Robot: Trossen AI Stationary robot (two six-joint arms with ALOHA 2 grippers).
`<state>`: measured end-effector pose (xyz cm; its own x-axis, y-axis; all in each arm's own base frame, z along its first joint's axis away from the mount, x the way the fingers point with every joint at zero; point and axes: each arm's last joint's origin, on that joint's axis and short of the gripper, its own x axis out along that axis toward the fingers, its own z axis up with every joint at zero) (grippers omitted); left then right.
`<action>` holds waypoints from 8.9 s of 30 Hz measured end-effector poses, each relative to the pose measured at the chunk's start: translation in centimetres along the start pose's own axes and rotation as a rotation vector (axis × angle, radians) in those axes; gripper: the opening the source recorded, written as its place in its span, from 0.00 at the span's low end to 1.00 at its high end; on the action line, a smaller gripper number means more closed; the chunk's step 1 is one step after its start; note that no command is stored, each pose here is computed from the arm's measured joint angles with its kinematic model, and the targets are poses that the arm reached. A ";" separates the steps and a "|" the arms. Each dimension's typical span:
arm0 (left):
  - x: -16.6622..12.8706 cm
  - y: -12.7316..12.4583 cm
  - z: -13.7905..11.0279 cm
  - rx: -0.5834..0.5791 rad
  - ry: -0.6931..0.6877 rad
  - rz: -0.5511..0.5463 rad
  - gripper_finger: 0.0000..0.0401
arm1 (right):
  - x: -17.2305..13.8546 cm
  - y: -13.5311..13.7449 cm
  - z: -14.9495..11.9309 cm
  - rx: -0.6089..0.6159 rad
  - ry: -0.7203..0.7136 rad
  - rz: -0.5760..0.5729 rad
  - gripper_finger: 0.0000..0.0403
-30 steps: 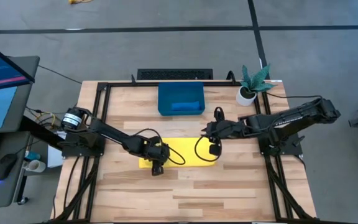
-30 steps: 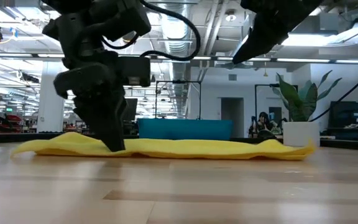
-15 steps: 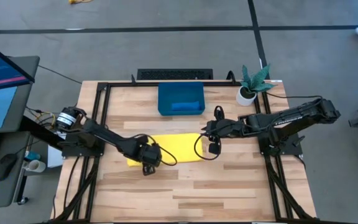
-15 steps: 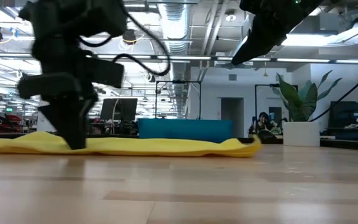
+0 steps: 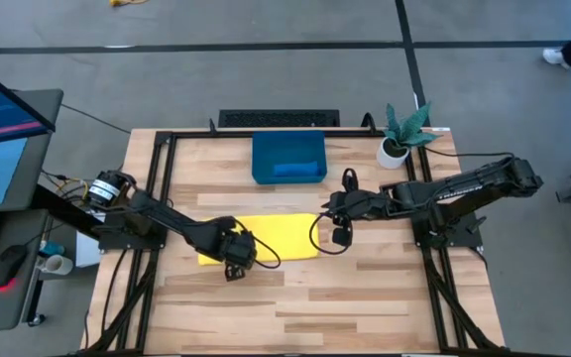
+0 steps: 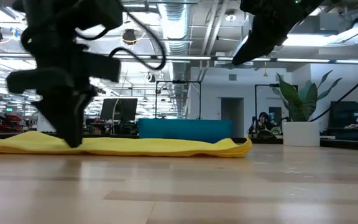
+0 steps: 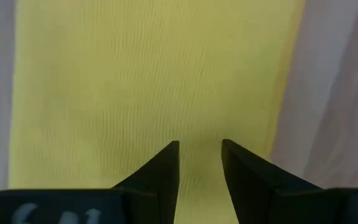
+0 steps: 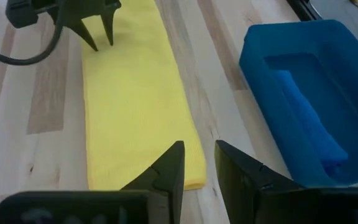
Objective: Roll microfiber towels into tight, uniform cylinder then place into a basket
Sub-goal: Fold the yellow towel
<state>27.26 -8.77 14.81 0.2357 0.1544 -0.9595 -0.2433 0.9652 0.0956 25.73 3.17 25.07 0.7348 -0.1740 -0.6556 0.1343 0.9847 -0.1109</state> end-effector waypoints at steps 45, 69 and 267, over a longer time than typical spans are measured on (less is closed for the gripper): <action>-3.3 -3.7 6.1 0.414 -0.711 -0.153 0.46 | -0.5 1.8 0.0 0.019 -0.028 0.054 0.28; 3.2 -4.1 9.0 0.445 -0.800 -0.053 0.47 | -0.5 1.8 0.0 0.020 -0.025 0.054 0.28; -3.5 -12.7 6.3 0.588 -0.340 0.405 0.00 | 12.6 10.2 -2.7 -0.374 -0.120 0.194 0.62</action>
<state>35.42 -20.21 18.62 0.5327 0.4823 -0.6954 0.1434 0.7584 0.6359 34.56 11.06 13.62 0.7977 0.0368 -0.6019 -0.2480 0.9299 -0.2718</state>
